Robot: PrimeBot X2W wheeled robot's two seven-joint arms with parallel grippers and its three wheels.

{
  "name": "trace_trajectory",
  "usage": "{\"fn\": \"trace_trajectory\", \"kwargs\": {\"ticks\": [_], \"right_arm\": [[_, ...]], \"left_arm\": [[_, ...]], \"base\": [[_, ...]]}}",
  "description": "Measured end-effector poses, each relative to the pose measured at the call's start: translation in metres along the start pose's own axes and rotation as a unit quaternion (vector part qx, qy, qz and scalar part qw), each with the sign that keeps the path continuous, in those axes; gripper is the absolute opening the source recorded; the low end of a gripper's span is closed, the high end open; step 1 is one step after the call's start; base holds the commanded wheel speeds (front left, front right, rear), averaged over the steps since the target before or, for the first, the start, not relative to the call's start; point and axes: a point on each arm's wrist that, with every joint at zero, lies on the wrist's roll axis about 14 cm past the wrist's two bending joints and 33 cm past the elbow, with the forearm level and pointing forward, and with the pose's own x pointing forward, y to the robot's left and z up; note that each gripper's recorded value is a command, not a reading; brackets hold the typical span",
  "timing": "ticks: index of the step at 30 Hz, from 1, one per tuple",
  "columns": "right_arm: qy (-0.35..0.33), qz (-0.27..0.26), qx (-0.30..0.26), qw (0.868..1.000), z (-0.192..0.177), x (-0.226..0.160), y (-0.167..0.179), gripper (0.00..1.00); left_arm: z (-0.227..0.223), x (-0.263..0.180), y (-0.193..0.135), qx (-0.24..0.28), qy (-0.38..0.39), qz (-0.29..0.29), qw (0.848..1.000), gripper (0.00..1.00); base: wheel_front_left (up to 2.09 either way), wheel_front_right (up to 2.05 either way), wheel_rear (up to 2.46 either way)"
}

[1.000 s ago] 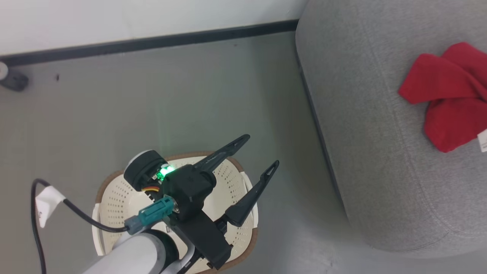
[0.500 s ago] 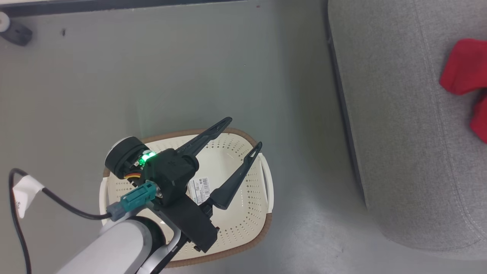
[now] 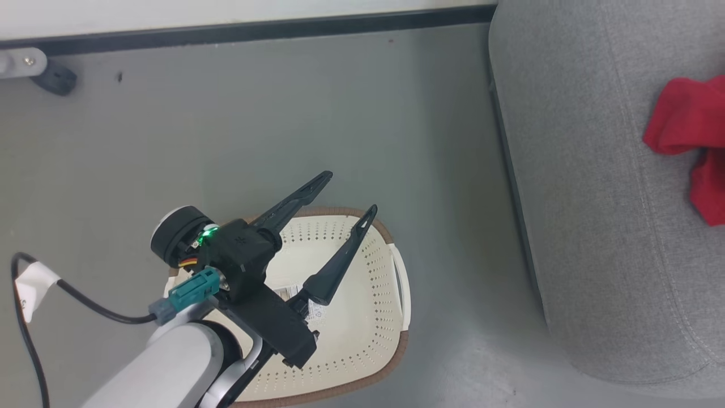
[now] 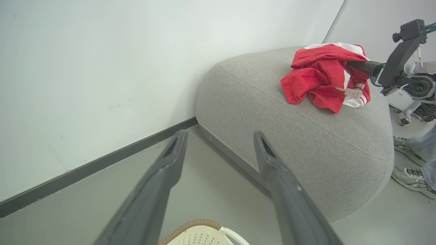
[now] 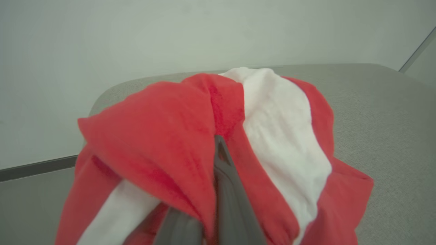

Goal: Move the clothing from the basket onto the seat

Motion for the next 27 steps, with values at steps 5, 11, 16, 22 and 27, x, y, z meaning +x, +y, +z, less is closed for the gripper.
{"fn": "trace_trajectory", "kwargs": {"ticks": [5,11,16,22,27], "right_arm": [[-0.001,-0.001,0.003,1.0,0.007,-0.008,-0.003,1.0],[0.043,0.003,0.004,0.999,-0.015,-0.029,-0.005,1.0],[0.049,0.014,0.016,0.999,-0.01,-0.046,-0.002,1.0],[0.055,0.031,0.015,0.998,-0.008,-0.07,-0.002,1.0],[0.025,0.031,0.006,0.999,0.012,-0.089,-0.013,1.0]], "left_arm": [[0.006,-0.004,-0.008,0.003,-0.006,0.002,1.0,1.0],[0.016,-0.009,-0.015,0.006,-0.019,0.002,1.0,1.0],[0.019,-0.018,-0.024,0.01,-0.022,0.006,1.0,1.0],[0.029,-0.025,-0.034,0.017,-0.033,0.008,0.999,1.0],[0.038,-0.032,-0.043,0.021,-0.046,0.016,0.999,1.0]], "base": [[0.0,0.0,0.0],[0.0,0.0,0.0],[0.0,0.0,0.0],[0.0,0.0,0.0],[0.0,0.0,0.0]]}}
